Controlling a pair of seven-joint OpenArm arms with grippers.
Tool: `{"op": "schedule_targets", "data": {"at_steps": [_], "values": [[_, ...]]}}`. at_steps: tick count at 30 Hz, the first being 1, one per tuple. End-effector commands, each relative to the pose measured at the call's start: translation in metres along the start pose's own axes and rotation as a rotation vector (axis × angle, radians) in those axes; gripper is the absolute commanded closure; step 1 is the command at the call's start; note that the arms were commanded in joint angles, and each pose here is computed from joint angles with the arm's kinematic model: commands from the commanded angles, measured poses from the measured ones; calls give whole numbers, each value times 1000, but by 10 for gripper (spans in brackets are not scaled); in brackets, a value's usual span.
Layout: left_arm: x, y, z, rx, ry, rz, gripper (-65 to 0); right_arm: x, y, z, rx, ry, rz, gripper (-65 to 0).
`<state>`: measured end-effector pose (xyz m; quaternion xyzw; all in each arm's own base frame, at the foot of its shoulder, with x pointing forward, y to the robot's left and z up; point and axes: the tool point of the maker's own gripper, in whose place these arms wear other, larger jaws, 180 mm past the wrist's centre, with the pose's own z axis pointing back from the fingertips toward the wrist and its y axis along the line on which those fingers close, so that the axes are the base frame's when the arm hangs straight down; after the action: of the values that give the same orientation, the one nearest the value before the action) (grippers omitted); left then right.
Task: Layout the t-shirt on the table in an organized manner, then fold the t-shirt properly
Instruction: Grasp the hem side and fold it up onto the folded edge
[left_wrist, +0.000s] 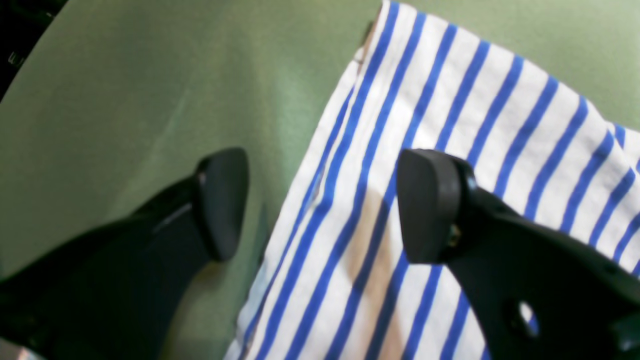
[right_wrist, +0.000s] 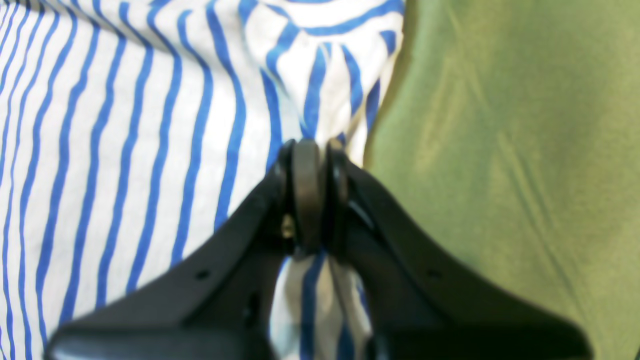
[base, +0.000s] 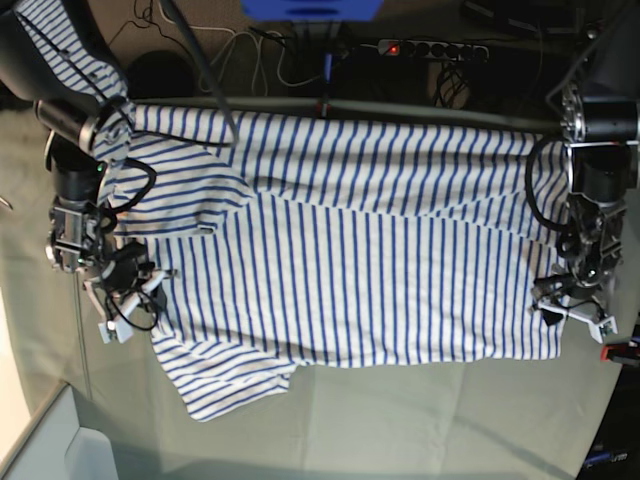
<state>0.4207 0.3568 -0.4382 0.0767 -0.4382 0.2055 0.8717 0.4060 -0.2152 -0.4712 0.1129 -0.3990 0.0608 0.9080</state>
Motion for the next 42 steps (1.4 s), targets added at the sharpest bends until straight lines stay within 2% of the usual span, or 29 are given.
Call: {"op": "schedule_targets", "data": {"at_steps": [1,7,9,11,16,22,25,34,37,42], "values": [[30,0,-1,-1,-68,2,-448,8,-2,0,1,-1,13,0],[-5,12,-3,32,20,3,-444,7,-3,1,-1,4,14,0],[-11,6,-4,24,30,6,-443,7,-4,1,-2,5,14,0],[-14,3,-3,20,36,7,-416,7,-4,1,-2,5,14,0],[-15,1,-4,17,37,8,-223,6,-3,1,-1,9,15,0],[4,-9,-3,-7,-10,14,-108,6,-2,1,0,9,14,0],[14,-11,0,-19,-38,12,0,6,-2,1,0,9,14,0],[6,-16,6,-43,5,-8,0,10,-5,2,-6,-9,9,0],[4,-17,9,-51,0,-17,0,0,-9,6,-17,1,9,0],[7,-23,19,-80,-41,-40,0,12,-25,39,-99,-126,32,0]]}}
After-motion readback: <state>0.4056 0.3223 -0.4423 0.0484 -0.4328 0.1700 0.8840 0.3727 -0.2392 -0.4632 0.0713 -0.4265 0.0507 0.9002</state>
